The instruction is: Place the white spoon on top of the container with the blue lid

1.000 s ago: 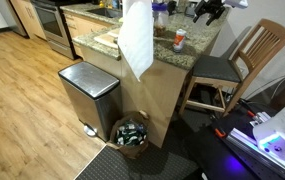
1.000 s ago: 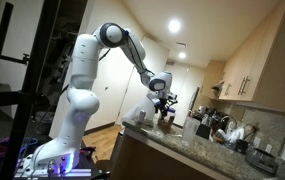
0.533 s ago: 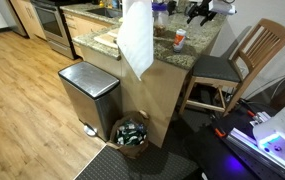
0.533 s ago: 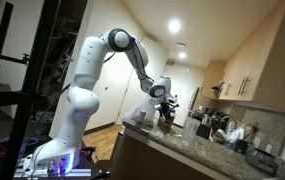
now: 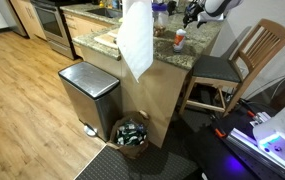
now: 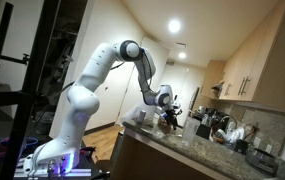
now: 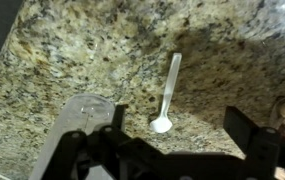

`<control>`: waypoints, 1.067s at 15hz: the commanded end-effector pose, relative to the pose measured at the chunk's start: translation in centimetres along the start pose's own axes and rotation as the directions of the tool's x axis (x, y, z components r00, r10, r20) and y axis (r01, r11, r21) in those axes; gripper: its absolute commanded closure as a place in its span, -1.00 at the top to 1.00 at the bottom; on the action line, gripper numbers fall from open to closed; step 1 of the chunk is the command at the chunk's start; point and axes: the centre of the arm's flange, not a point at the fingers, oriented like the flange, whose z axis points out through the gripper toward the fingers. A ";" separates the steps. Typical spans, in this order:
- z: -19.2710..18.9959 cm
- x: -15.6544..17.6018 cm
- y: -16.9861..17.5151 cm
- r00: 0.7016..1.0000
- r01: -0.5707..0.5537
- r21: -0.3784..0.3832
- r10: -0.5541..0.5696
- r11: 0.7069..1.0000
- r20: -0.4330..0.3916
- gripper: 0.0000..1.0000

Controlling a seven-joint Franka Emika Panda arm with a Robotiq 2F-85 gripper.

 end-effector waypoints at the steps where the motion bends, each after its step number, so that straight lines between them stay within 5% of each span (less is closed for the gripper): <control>1: -0.2 0.1 0.0 1.000 0.000 0.001 0.000 1.000 -0.003 1.00; 4: 3.7 0.1 -1.2 0.997 0.011 -0.020 -0.010 1.000 0.081 1.00; 13: 10.5 3.5 -2.8 0.995 -0.088 -0.094 0.092 0.992 0.040 1.00; 16: 11.7 4.4 -2.4 0.989 -0.132 -0.046 0.135 0.990 0.057 1.00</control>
